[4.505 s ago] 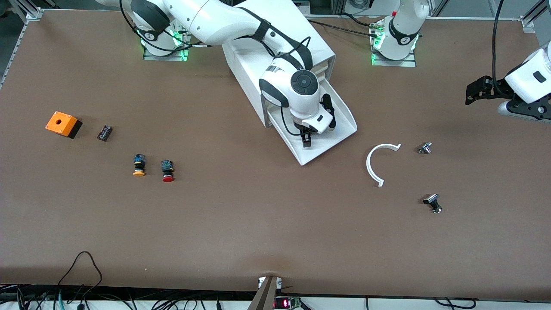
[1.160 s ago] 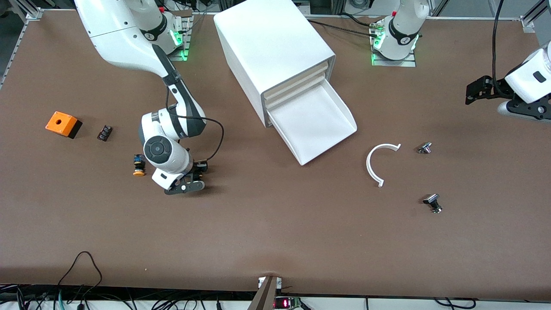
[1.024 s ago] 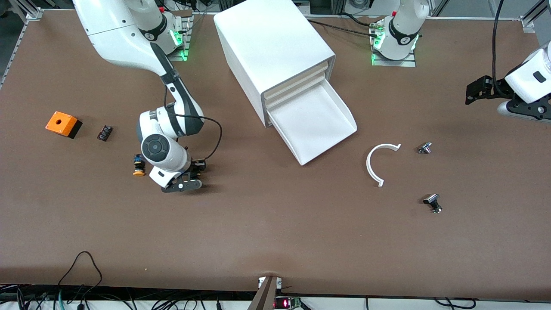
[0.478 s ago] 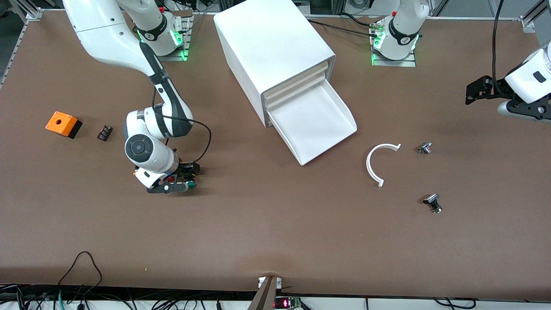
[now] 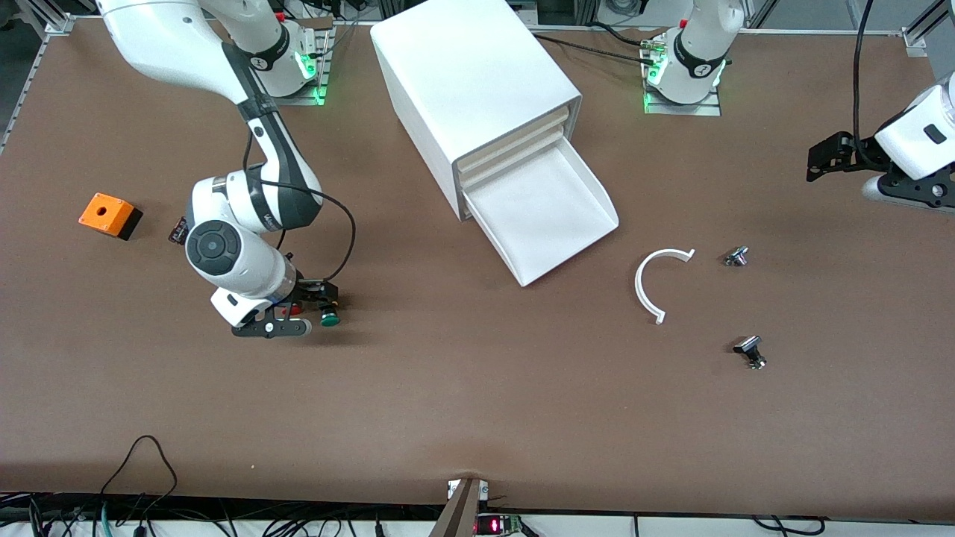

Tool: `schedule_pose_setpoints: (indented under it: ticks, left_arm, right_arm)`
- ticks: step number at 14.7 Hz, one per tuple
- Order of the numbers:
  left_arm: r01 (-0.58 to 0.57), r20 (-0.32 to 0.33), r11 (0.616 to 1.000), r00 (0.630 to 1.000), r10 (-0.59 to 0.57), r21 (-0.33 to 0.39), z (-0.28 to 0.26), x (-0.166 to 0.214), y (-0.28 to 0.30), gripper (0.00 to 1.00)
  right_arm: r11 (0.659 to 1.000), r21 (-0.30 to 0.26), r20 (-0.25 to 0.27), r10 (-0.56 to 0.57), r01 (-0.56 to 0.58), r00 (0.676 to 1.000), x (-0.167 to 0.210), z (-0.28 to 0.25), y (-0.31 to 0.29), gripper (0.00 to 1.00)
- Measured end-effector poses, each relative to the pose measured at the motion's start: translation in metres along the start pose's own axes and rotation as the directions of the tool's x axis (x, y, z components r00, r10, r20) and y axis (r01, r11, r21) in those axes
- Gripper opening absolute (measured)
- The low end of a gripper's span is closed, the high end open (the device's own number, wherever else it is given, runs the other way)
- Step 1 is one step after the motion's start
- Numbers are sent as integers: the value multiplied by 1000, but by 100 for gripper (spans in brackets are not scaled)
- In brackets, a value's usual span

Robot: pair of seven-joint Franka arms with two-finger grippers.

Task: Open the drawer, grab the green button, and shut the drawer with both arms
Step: 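Release the green button and retract the right gripper toward its base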

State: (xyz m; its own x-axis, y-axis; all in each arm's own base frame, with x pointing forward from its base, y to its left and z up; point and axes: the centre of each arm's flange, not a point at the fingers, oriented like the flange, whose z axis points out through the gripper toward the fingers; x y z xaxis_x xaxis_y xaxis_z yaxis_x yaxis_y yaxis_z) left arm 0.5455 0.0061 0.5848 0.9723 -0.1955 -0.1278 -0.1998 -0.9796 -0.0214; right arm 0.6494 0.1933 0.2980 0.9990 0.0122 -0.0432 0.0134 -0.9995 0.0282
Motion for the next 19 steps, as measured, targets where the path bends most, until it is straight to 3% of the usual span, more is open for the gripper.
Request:
schedule_pose_setpoints:
  ticks: [5,13,17,19]
  left_arm:
    - [15,-5,1000,1000,-15,-1,-1,3,-9,100]
    - [14,9,1000,1000,-14,-6,7,11,-11,100]
    - [5,55,1000,998,-4,-17,36,29,-10,100]
    - [-6,95,1000,995,9,-26,63,44,-6,100]
  right_arm:
    - [1000,3,3,22,-22,1000,-1,-72,8,100]
    - [990,51,-134,136,-130,982,-7,-190,120,100]
    - [994,39,-135,108,-103,985,-20,-205,185,100]
    - [997,22,-105,77,-76,991,-26,-205,219,100]
